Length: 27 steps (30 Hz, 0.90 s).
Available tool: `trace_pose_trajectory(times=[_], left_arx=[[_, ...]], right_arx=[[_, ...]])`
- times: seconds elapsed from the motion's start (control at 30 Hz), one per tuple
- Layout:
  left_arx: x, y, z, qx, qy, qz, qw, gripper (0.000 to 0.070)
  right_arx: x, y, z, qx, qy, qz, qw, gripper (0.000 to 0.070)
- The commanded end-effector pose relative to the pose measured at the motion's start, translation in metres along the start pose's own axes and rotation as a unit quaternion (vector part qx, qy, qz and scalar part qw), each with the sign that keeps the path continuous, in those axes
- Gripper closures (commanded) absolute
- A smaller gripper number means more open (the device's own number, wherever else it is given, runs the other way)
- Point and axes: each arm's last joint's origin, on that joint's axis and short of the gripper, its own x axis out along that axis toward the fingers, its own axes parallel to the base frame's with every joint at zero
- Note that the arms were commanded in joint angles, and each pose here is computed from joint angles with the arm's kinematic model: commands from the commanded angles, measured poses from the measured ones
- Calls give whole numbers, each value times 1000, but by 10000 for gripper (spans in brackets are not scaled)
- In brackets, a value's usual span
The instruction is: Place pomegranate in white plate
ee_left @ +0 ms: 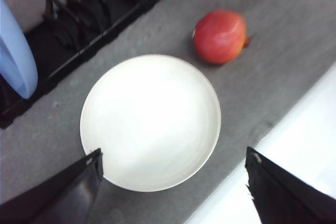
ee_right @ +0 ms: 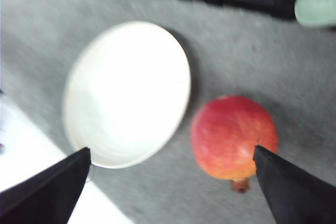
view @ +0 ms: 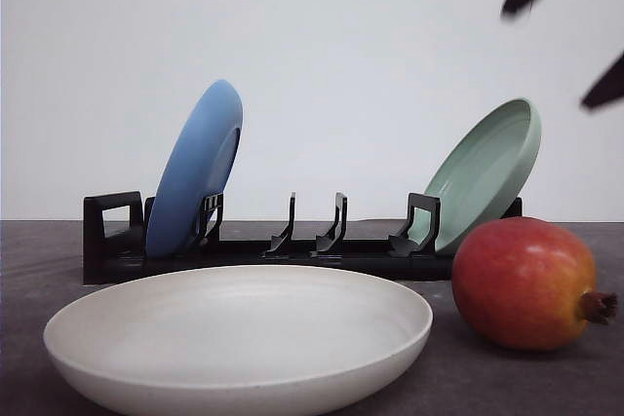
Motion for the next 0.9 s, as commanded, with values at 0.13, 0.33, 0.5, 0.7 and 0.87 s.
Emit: trace_pose_trajectory(times=[0.13,0.33,0.5,0.7,0.87], left_arx=[[-29,14,-13,-19,-57,-51,997,185],[-30,26,-38,-56,-85,-78,992,185],[-30,35,-53,-84,-94,-89,988,185],[-40,44,-58,-99,-110,-109,983,185],[-45,49,-60,-105,-121,-116,980,186]], right_arx=[[36,-14,11,-17,67,-46,997,0],[68,-23,14,-27,112,-66,991,0],[90,-26,14,-47,138,-81,986,0],[110,-33,13,-54,159,-80,983,0],[121,-39,11,-47,177,-81,980,48]])
